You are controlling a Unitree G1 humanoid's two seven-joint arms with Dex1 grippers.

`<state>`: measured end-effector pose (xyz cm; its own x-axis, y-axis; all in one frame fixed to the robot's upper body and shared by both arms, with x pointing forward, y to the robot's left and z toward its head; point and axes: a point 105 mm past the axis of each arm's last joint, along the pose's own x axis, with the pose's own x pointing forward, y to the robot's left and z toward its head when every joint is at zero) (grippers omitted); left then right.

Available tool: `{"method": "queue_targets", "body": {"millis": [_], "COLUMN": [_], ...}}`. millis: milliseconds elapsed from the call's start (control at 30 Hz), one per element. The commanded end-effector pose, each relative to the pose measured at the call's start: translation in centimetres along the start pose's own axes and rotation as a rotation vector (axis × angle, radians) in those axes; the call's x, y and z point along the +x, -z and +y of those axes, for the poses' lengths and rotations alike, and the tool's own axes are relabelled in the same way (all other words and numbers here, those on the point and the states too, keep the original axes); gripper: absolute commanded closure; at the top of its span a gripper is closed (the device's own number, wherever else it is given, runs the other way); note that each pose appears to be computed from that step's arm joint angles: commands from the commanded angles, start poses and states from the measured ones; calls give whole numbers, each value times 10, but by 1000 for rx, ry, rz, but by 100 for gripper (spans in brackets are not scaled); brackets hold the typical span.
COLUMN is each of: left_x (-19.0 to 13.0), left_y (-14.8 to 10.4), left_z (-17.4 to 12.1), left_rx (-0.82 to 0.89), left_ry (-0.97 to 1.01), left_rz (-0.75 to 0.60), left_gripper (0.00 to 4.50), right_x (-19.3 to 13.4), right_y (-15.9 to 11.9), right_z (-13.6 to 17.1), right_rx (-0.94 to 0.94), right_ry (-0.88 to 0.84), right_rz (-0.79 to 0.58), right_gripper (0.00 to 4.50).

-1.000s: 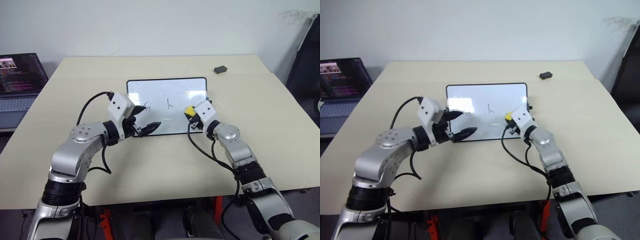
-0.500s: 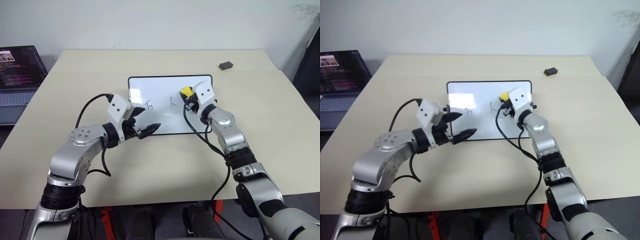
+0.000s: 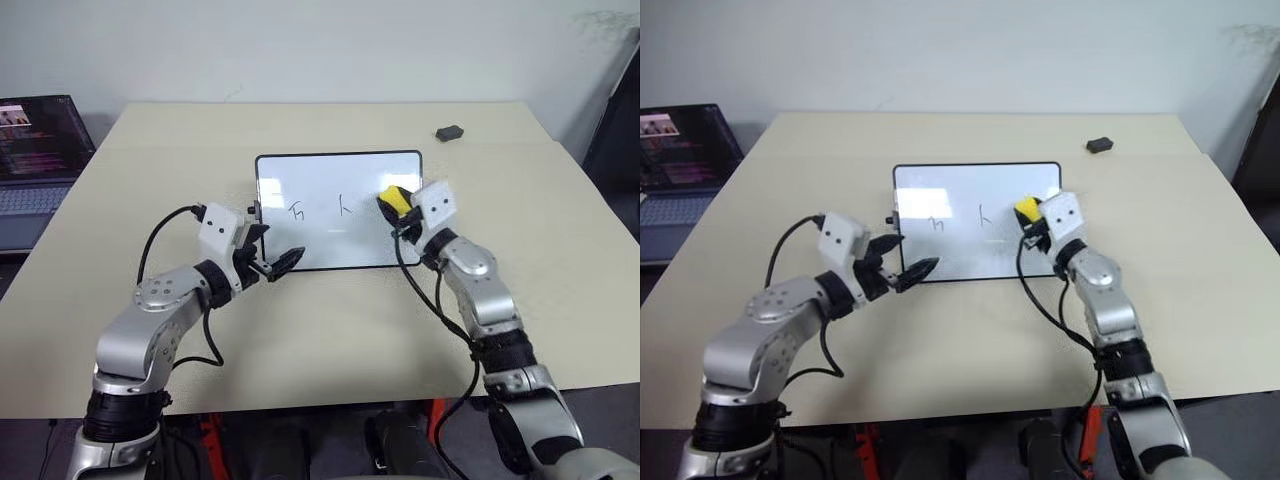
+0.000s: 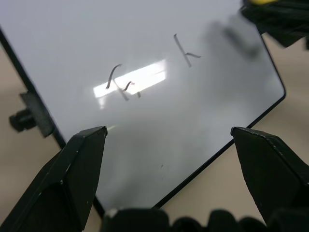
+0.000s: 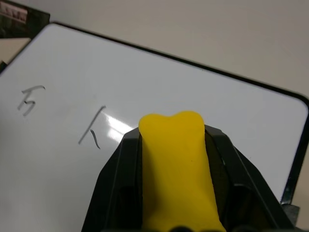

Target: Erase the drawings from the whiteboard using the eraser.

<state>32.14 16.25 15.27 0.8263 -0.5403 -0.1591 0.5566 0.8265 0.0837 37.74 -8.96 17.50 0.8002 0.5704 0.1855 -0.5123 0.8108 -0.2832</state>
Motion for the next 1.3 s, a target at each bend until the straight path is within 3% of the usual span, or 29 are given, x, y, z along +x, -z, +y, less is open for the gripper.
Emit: {"method": "queue_targets", "body": {"millis": [33,267,533,733,1033,1133,1300], "left_x": [-13,-28,-33,-31,-17,-15,-15], "left_y": [-12,-4,-3,-3,-16,-19,-20], "left_z": [5,14,19,15,12,9,9], "left_rx": [15,-18,-39,-53,27,61,84], "left_ry": [-63,-183,-262,-231,-103,-26,45], "left_rz": [-54,-46,-47,-34,-21,-4,26], "left_gripper": [0,0,0,0,0,0,0], "right_x": [-21,-53,-53,-25,43,59,66], "right_y": [-14,11,13,-5,-19,-12,26], "right_z": [-5,16,34,30,17,10,12], "right_rx": [32,52,-28,-104,-157,-142,-86], "right_ry": [1,-60,-140,-152,-106,-63,-28], "right_rz": [-57,19,23,-63,-161,-133,3], "right_gripper": [320,320,320,320,320,320,320]}}
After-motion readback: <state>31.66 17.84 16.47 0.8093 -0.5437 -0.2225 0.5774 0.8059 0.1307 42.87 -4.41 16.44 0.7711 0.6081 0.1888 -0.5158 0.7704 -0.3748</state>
